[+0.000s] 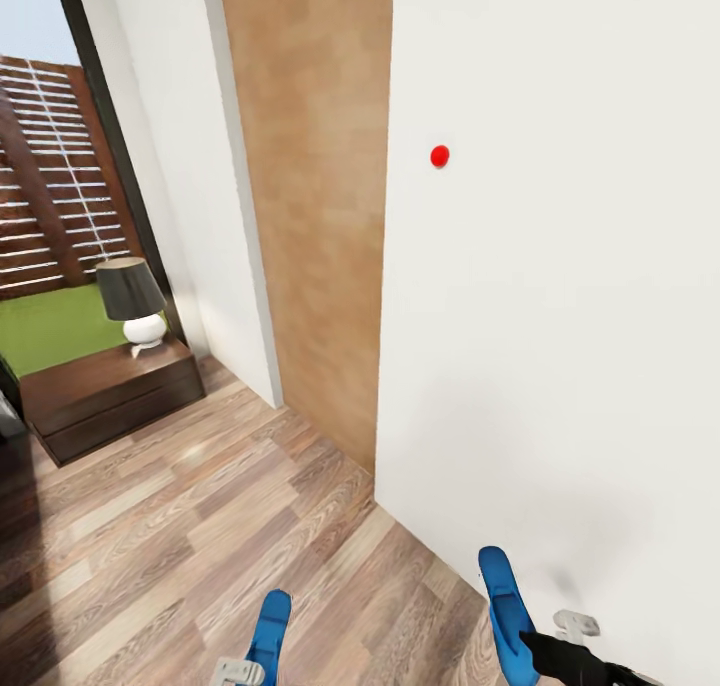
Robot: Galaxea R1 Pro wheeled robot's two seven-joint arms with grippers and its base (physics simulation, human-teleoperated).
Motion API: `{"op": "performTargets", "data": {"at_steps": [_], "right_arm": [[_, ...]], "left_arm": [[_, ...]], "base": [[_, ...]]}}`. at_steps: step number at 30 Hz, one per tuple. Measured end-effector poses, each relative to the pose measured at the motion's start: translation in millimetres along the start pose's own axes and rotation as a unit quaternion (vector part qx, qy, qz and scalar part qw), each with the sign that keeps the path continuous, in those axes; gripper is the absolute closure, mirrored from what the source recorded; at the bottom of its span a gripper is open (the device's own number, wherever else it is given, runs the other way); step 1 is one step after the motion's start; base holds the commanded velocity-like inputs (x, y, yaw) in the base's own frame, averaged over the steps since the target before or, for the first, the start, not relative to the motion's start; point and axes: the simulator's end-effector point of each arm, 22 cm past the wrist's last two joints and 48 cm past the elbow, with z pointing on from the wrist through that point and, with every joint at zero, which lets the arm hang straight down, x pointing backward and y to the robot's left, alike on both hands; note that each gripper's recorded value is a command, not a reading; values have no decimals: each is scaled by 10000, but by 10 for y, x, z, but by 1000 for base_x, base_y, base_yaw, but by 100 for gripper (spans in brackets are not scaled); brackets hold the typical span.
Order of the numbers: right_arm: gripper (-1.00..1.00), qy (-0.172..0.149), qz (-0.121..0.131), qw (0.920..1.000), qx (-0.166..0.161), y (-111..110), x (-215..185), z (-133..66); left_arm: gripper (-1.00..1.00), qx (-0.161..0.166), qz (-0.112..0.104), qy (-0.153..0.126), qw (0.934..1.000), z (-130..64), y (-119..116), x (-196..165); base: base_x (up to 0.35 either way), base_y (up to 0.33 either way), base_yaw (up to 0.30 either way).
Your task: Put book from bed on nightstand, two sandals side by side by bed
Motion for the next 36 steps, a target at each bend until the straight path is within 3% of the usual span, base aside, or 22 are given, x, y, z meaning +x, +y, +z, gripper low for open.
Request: {"op": "performTargets", "data": {"at_steps": [7, 13, 21, 36], "right_arm": [[100, -4, 2, 10000, 0, 0, -2, -1], [100, -6, 2, 10000, -1, 0, -2, -4], [100, -5, 4, 10000, 0, -1, -2, -1], [100, -2, 2, 10000, -1, 0, -1, 0]], "left_arm": [[100, 2, 0, 2, 10000, 0, -3, 1], [100, 2, 3, 0, 10000, -1, -4, 0], [100, 1, -2, 3, 10000, 1, -3, 1], [100, 2, 1, 7, 10000, 1, -3, 3]], "base": [[33, 0, 237], [267, 0, 21], [43, 0, 25], [0, 0, 279]]}}
